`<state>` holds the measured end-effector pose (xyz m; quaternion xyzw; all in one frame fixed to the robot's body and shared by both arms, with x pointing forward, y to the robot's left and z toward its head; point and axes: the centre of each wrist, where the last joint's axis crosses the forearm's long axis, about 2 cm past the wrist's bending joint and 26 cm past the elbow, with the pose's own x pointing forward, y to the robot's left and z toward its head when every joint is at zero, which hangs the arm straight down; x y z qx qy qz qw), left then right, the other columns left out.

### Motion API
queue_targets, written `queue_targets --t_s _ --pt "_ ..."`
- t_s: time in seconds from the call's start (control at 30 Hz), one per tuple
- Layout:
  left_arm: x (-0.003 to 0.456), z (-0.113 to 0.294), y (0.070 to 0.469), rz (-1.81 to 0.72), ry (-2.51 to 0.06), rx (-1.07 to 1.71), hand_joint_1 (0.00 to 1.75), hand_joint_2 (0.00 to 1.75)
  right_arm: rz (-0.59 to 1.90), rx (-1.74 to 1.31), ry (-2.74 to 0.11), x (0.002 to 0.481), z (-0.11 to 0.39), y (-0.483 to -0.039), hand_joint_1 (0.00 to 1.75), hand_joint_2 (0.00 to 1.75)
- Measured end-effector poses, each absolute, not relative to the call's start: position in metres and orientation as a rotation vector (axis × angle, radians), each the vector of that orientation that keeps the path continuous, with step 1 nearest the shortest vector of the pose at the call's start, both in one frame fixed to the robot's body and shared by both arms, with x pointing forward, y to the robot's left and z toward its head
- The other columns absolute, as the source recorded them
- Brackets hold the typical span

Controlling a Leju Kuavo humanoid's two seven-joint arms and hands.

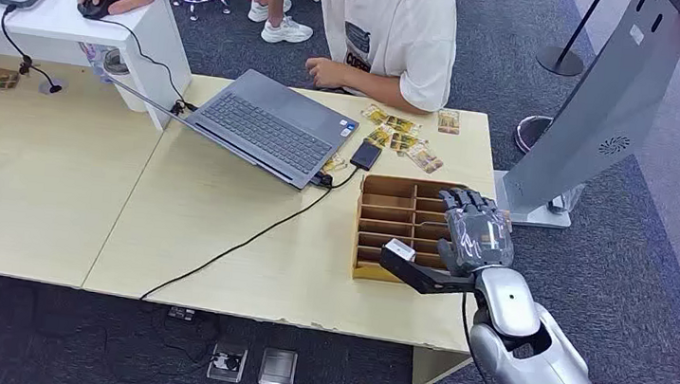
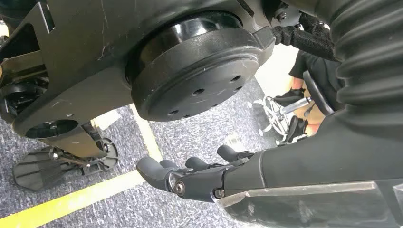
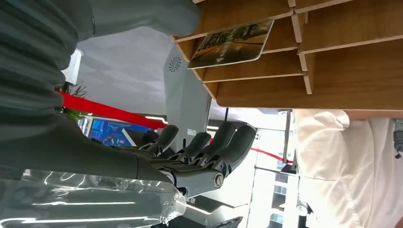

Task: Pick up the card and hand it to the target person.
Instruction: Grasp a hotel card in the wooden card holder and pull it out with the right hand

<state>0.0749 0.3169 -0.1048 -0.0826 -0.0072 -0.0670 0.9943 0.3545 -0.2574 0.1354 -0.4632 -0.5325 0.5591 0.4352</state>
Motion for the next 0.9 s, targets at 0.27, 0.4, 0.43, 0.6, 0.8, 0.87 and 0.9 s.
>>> queue_targets --t_s 0.27,0.4,0.43,0.6,0.8,0.87,0.9 --pt "0.075 -0.105 0.317 -0.141 -0.015 -0.164 0.00 1.75 1.392 -1.154 -1.310 0.355 0.133 -0.260 0.56 1.75" --pt "0.075 -0.105 0.317 -0.143 -0.015 -0.165 0.00 1.75 1.397 -1.151 -1.302 0.356 0.132 -0.261 0.57 1.75" --pt "0.075 -0.105 0.317 -0.143 -0.015 -0.165 0.00 1.75 1.399 -1.150 -1.302 0.356 0.131 -0.261 0.58 1.75" --pt "0.075 -0.105 0.317 -0.144 -0.014 -0.168 0.00 1.75 1.405 -1.143 -1.304 0.357 0.130 -0.259 0.71 1.75" --pt "0.075 -0.105 0.317 -0.145 -0.014 -0.172 0.00 1.75 1.410 -1.134 -1.317 0.359 0.130 -0.254 0.72 1.75" --pt "0.075 -0.105 0.317 -0.145 -0.014 -0.173 0.00 1.75 1.413 -1.132 -1.323 0.360 0.131 -0.252 0.71 1.75" --pt "0.075 -0.105 0.317 -0.144 -0.013 -0.173 0.00 1.75 1.414 -1.132 -1.326 0.360 0.131 -0.250 0.71 1.75"
